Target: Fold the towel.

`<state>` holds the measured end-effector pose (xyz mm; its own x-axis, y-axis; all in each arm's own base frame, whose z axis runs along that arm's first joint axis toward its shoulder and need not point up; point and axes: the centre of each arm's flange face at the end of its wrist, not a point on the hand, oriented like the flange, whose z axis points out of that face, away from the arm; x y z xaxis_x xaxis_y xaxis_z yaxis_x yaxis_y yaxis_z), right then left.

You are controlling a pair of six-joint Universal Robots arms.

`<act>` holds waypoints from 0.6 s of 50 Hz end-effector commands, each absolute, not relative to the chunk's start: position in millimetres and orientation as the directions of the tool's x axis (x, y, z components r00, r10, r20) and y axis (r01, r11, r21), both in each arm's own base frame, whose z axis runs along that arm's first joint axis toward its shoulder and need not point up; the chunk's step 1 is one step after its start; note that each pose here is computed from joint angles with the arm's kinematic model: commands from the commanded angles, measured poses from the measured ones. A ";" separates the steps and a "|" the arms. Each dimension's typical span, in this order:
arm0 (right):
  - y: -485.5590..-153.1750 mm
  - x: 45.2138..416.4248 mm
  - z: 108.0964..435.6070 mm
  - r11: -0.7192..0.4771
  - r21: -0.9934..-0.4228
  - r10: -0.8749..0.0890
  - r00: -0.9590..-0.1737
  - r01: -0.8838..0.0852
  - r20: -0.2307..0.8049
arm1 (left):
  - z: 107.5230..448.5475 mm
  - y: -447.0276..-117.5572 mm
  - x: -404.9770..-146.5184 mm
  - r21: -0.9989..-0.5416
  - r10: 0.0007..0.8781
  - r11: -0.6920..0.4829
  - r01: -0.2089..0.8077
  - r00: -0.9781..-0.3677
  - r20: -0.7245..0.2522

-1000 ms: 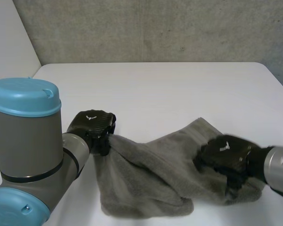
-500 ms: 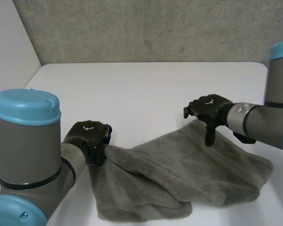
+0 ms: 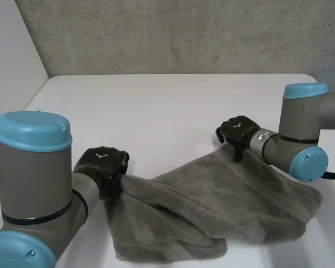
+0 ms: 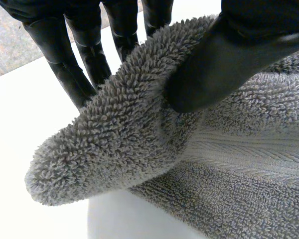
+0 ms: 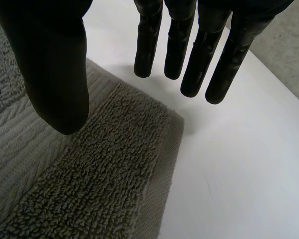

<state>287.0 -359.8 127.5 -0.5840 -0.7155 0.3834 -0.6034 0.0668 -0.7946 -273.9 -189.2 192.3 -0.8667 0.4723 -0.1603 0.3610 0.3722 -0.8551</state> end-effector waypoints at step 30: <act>-357.8 280.8 112.9 0.116 -0.781 -0.723 -0.591 -0.614 0.358 | 190.7 -190.1 -274.3 -0.858 0.470 0.370 0.357 -0.868 -0.159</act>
